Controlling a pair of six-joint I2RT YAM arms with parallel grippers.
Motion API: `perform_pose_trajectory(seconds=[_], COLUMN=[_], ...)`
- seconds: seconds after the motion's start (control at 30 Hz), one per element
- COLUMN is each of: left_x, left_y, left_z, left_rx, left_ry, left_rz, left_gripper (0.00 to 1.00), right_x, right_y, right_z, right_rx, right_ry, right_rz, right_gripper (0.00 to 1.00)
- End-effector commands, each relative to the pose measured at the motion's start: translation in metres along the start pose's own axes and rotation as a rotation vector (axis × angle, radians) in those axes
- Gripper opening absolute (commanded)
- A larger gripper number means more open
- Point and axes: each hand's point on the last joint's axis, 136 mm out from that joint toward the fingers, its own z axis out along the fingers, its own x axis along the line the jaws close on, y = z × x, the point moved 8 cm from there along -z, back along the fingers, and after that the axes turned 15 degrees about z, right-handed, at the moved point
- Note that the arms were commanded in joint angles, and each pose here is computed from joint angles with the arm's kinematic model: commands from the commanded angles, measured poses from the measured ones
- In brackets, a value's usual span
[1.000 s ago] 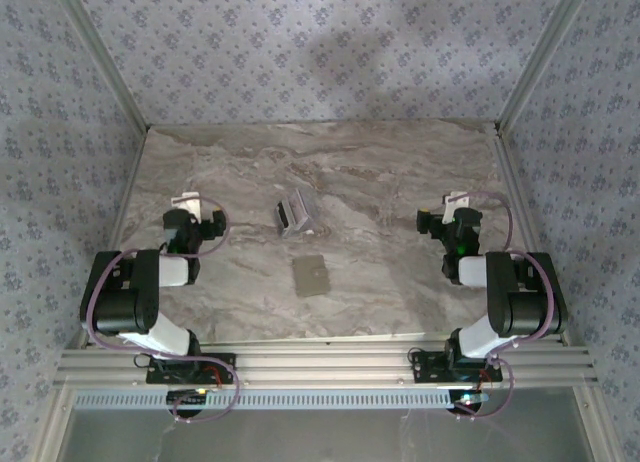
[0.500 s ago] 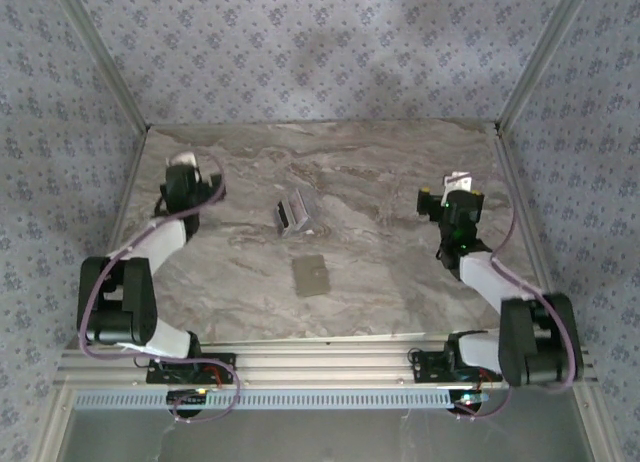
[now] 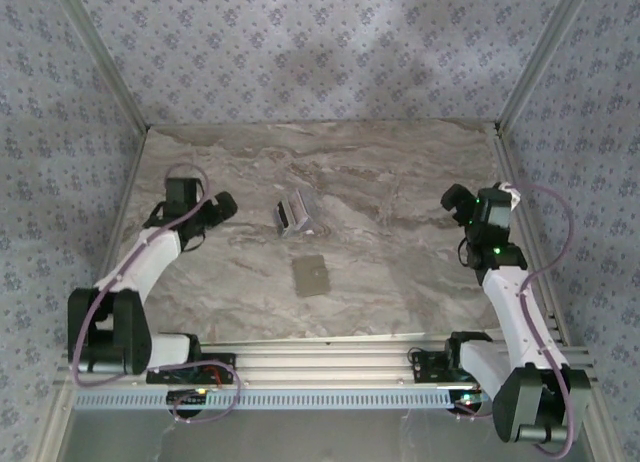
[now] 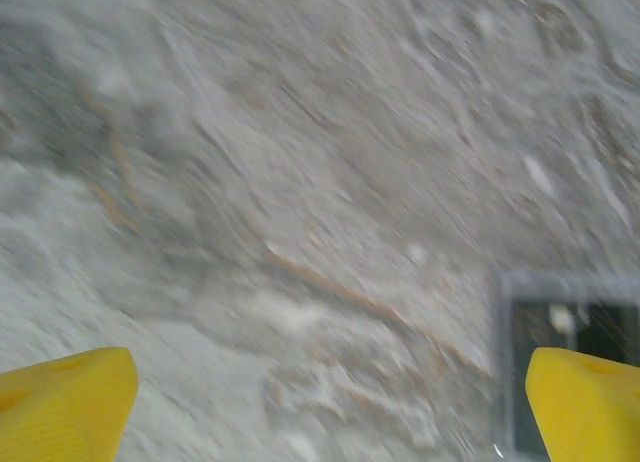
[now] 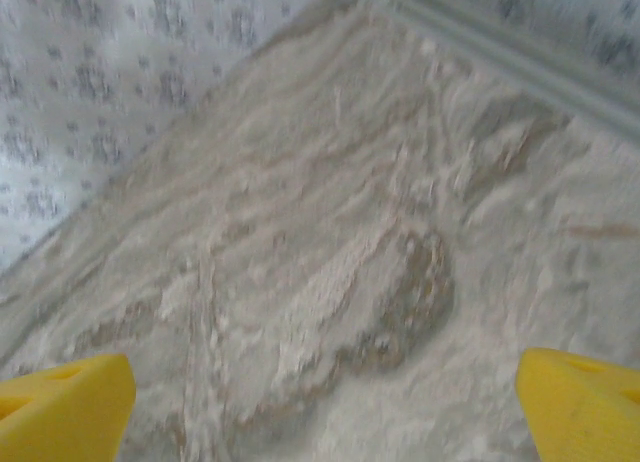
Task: Put the credit cards into the card holder
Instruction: Open the button on the card holder.
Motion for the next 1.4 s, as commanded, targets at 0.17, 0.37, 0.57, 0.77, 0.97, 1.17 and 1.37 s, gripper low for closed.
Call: perform_pose_trajectory(seconds=[0.17, 0.37, 0.57, 0.77, 0.97, 1.17, 1.37], left_x=[-0.066, -0.083, -0.098, -0.114, -0.124, -0.128, -0.128], left_y=[-0.054, -0.105, -0.115, -0.125, -0.130, -0.133, -0.142], left_z=[-0.047, -0.034, -0.014, 0.003, 0.016, 0.026, 0.041], left_rx=[-0.076, 0.008, 0.074, 0.123, 0.156, 0.176, 0.210], left_ry=[-0.356, -0.503, -0.562, -0.580, -0.576, -0.536, -0.512], left_rz=[0.101, 0.132, 0.135, 0.155, 0.167, 0.190, 0.199], left_gripper=[0.94, 0.68, 0.34, 0.25, 0.22, 0.22, 0.21], right_x=[0.038, 0.062, 0.088, 0.098, 0.103, 0.108, 0.105], right_y=[-0.077, -0.151, -0.225, -0.277, -0.309, -0.328, -0.332], right_z=[-0.013, -0.026, -0.039, -0.047, -0.045, -0.042, -0.037], right_rx=[0.148, 0.240, 0.365, 0.522, 0.632, 0.644, 0.631], right_ry=[0.065, 0.055, 0.144, 0.235, 0.279, 0.262, 0.224], right_rz=[-0.267, -0.548, -0.785, -0.875, -0.906, -0.953, -0.975], right_gripper=[1.00, 0.80, 0.51, 0.44, 0.49, 0.47, 0.45])
